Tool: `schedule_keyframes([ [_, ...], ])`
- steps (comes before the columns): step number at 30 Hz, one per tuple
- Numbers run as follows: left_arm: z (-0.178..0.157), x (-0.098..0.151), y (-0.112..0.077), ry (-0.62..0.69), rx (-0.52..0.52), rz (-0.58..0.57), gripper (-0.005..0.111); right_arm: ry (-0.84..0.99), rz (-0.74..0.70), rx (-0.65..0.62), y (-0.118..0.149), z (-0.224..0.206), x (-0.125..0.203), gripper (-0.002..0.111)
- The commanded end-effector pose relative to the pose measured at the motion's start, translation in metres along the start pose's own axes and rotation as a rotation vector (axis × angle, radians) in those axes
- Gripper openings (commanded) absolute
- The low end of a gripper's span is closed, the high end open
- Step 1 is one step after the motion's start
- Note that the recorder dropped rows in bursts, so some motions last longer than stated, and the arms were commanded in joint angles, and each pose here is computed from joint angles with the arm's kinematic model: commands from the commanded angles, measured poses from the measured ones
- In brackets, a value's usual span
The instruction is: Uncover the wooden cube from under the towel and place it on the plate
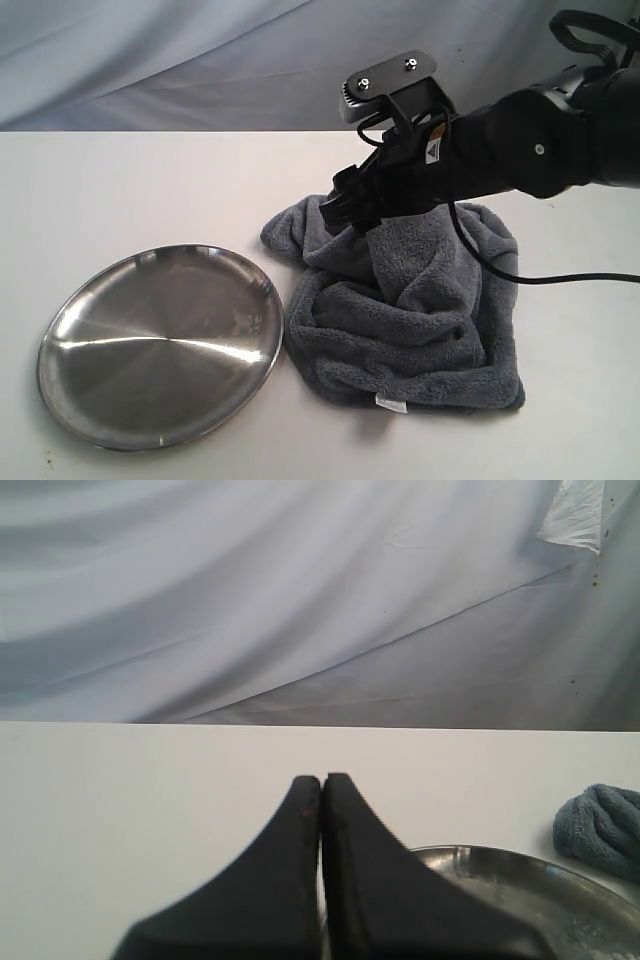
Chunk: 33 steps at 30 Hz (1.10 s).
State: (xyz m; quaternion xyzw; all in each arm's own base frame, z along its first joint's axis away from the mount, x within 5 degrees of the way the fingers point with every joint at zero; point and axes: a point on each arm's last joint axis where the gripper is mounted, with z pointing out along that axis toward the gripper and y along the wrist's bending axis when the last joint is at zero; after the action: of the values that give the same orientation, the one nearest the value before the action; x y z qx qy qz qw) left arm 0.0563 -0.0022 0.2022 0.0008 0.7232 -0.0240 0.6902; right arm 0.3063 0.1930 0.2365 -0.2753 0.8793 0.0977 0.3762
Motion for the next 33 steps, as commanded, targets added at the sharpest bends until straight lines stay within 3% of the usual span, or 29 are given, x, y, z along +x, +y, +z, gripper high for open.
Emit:
schedule_keyframes([
  [1,0.0,0.001,0.0,0.002,-0.002,-0.002,0.001,-0.041,-0.083,0.036,-0.006,-0.003,-0.004,0.072],
  [8,0.0,0.001,0.0,0.002,-0.002,0.0,0.001,0.021,0.043,0.089,-0.034,0.011,0.008,0.072],
  [17,0.0,0.001,0.0,0.002,-0.002,-0.002,0.001,0.231,0.056,0.088,-0.034,0.042,0.039,0.07],
  [30,0.0,0.001,0.0,0.002,-0.002,0.0,0.001,0.301,0.059,0.09,-0.034,0.04,0.045,0.002],
  [33,0.0,0.001,0.0,0.002,-0.002,0.0,0.001,0.318,0.047,0.092,-0.033,0.021,0.039,0.0],
])
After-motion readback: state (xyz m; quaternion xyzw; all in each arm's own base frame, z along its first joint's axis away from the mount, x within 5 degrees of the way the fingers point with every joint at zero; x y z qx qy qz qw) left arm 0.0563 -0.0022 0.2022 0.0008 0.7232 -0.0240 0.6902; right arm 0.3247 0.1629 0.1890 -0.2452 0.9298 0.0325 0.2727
